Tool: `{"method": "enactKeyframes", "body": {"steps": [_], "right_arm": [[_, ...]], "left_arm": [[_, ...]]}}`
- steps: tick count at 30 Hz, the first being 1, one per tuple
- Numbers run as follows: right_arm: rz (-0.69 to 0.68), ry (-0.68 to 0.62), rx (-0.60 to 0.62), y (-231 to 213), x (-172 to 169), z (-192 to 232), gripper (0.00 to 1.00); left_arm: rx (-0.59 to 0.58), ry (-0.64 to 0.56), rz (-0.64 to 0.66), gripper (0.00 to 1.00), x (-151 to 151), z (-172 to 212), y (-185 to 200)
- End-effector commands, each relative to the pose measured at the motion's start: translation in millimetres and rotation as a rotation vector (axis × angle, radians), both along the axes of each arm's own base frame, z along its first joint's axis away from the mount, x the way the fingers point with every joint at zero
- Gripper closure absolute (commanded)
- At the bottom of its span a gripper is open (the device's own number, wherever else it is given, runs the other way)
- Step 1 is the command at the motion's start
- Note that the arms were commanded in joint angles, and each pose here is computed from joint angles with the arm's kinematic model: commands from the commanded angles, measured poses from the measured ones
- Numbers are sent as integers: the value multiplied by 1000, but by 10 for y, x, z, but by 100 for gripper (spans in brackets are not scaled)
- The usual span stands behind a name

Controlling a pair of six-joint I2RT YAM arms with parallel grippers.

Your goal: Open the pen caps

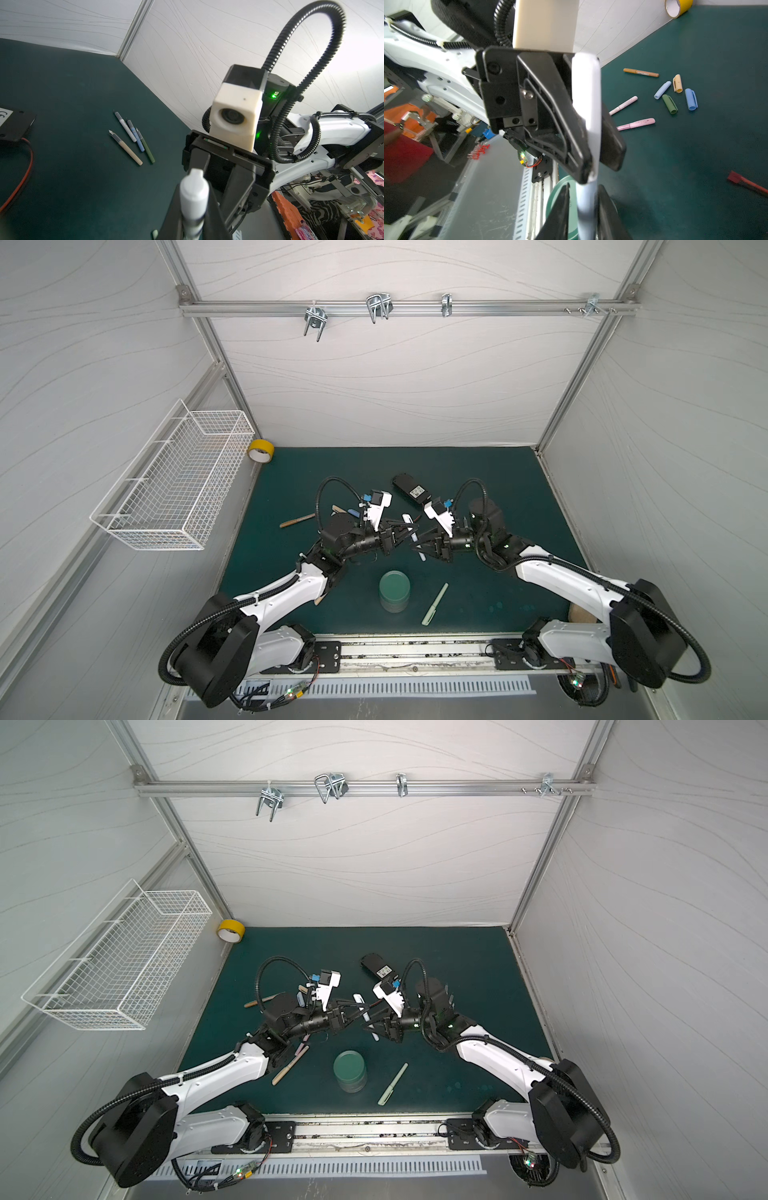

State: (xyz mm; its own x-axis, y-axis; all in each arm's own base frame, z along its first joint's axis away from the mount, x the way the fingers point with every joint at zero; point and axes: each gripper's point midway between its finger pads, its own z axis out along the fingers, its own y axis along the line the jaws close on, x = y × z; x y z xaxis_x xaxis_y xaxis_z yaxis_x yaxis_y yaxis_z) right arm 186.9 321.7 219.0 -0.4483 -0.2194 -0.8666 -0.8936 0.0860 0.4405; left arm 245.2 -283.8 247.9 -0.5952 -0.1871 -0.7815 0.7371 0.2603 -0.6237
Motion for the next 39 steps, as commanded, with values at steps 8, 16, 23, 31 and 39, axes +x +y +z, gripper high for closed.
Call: {"method": "enactKeyframes", "body": {"steps": [8,16,23,31,39], "right_arm": [[5,-47,-5,16,5,-1,100],[-121,-147,-73,-76,124,-114,100],[-202,-255,-111,-134,140,-105,100],[53,-66,-59,-80,-176,-103,100],[85,52,-6,-198,-126,-118,100]], "left_arm": [[-57,-75,43,100,18,231,46],[-25,42,316,100,297,141,356],[-43,102,490,100,434,101,639],[-73,99,461,100,432,134,643],[-93,87,426,100,419,163,626]]}}
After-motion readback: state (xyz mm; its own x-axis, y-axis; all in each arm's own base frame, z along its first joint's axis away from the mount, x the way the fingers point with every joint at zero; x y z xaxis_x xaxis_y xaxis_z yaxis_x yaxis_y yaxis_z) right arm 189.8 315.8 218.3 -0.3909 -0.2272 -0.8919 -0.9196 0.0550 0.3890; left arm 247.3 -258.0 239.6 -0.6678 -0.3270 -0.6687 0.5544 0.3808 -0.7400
